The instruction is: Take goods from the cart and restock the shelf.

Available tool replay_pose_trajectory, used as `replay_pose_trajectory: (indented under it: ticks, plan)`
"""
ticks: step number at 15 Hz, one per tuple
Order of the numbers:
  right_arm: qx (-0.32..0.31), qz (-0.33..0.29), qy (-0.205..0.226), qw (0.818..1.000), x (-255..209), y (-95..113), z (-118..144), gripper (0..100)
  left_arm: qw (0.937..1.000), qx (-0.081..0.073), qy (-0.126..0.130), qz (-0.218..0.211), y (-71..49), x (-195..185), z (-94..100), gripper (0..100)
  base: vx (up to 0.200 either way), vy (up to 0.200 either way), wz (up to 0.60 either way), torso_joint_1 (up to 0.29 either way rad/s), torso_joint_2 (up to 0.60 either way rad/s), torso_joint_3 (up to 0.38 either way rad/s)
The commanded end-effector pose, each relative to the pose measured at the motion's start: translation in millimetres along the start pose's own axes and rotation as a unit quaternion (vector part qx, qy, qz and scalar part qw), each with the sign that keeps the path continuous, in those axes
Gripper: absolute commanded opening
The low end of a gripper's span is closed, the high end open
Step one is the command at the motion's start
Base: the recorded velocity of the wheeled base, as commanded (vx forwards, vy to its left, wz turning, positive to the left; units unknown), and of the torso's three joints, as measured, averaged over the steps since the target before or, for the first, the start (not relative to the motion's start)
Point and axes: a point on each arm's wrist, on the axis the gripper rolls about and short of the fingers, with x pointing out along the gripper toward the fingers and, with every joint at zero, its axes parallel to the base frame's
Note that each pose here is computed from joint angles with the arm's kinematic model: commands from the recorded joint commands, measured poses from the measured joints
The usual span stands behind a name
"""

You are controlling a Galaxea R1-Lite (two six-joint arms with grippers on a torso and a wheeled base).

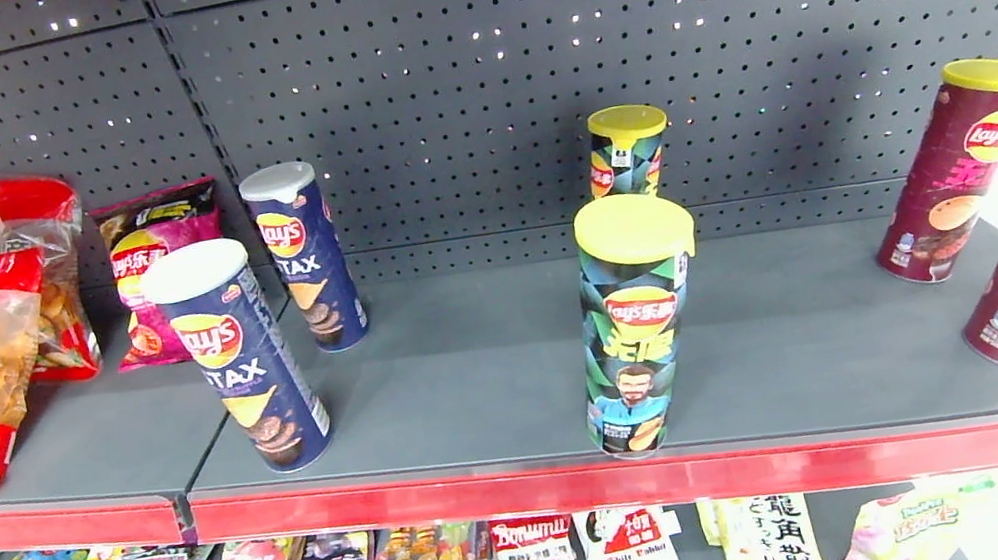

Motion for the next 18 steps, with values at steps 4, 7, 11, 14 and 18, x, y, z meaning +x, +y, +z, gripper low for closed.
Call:
replay_pose_trajectory:
  ticks: [4, 7, 11, 14, 18]
  plan:
    - [-0.002, 0.073, -0.028, 0.997, -4.1, -1.6, -0.9, 100, 1.0, 0.0, 0.0, 0.0, 0.0, 0.0, -0.1, 100, 0.0, 0.0, 0.0, 0.0, 0.0, 0.0]
    - [0.003, 0.048, -0.051, 0.998, -7.2, -2.3, -2.5, 100, 1.0, 0.0, 0.0, 0.0, 0.0, 0.0, -0.1, 100, 0.0, 0.0, 0.0, 0.0, 0.0, 0.0]
    - [0.004, 0.043, -0.051, 0.998, -7.2, -2.6, -2.5, 100, 1.0, 0.001, 0.0, 0.0, 0.0, 0.0, -0.1, 100, 0.0, 0.0, 0.0, 0.0, 0.0, 0.0]
    - [0.001, 0.043, -0.051, 0.998, -7.2, -2.6, -2.5, 100, 1.0, 0.001, 0.0, 0.0, -0.1, 0.0, -0.1, 100, 0.0, 0.0, 0.0, 0.0, 0.0, 0.0]
    - [0.001, 0.043, -0.051, 0.998, -7.2, -2.6, -2.5, 100, 1.0, 0.001, 0.0, 0.0, 0.0, 0.0, -0.1, 100, 0.0, 0.0, 0.0, 0.0, 0.0, 0.0]
